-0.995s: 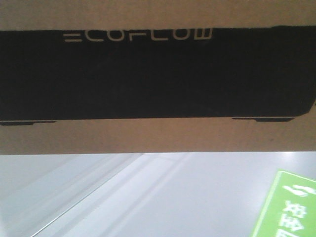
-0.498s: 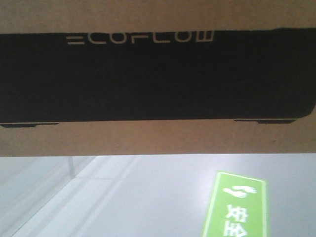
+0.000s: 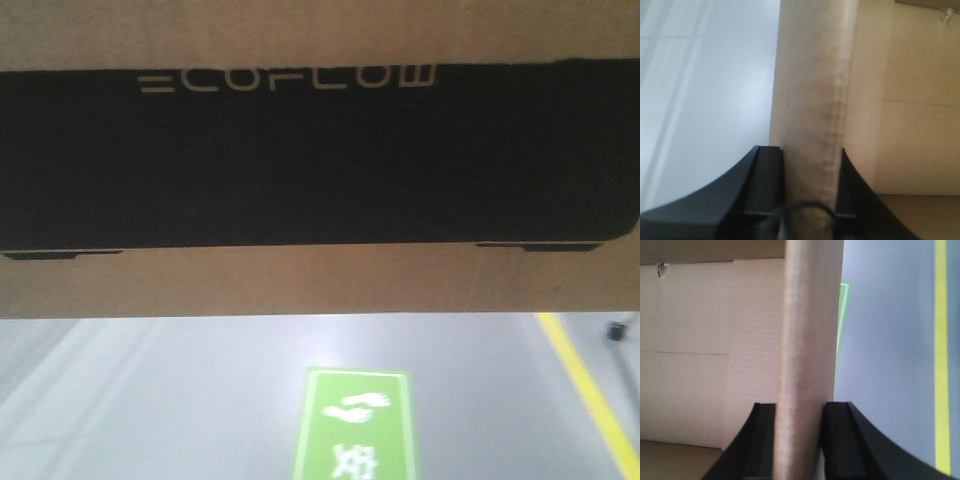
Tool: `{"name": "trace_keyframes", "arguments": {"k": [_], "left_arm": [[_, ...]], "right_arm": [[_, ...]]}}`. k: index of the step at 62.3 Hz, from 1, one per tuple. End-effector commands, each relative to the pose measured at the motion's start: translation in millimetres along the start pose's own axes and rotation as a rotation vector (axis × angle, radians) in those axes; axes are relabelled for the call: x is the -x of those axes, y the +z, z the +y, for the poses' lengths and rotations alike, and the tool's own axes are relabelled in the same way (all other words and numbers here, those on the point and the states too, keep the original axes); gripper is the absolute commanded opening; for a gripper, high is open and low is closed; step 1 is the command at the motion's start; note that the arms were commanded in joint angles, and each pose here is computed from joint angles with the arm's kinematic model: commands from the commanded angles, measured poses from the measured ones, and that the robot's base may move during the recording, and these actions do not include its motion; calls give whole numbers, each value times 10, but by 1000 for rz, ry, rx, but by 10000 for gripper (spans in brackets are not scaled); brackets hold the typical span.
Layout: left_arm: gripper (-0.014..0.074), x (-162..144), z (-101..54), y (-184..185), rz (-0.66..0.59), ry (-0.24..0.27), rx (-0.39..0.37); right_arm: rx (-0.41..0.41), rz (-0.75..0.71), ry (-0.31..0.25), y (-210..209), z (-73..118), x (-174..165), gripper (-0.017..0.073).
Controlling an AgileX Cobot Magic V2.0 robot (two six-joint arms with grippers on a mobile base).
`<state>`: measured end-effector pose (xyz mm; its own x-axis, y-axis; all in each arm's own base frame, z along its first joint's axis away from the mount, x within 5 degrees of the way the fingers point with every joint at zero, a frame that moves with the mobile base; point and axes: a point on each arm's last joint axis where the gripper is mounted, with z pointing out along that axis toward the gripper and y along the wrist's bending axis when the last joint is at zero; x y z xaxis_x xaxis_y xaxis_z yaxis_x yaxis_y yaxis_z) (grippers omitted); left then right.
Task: Grab box from left shelf to table start
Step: 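Hold the box with both grippers while turning past chairs toward the table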
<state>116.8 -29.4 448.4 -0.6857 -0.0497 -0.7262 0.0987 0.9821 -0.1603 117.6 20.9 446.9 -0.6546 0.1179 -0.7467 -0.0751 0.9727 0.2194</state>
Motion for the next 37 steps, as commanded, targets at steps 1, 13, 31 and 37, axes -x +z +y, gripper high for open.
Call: {"name": "trace_keyframes", "arguments": {"k": [1, 13, 31, 37], "left_arm": [[-20, 125, -50, -152, -149, -34, -61], [-20, 125, -50, -152, -149, -34, -61], [-20, 125, -50, -152, -149, -34, -61], [-20, 125, -50, -152, -149, -34, -61]], "right_arm": [[-26, -143, -26, -100, -9, 133, 54], [-26, -143, -26, -100, -9, 133, 54], [-26, -143, -26, -100, -9, 133, 54], [-26, -143, -26, -100, -9, 133, 54]]}}
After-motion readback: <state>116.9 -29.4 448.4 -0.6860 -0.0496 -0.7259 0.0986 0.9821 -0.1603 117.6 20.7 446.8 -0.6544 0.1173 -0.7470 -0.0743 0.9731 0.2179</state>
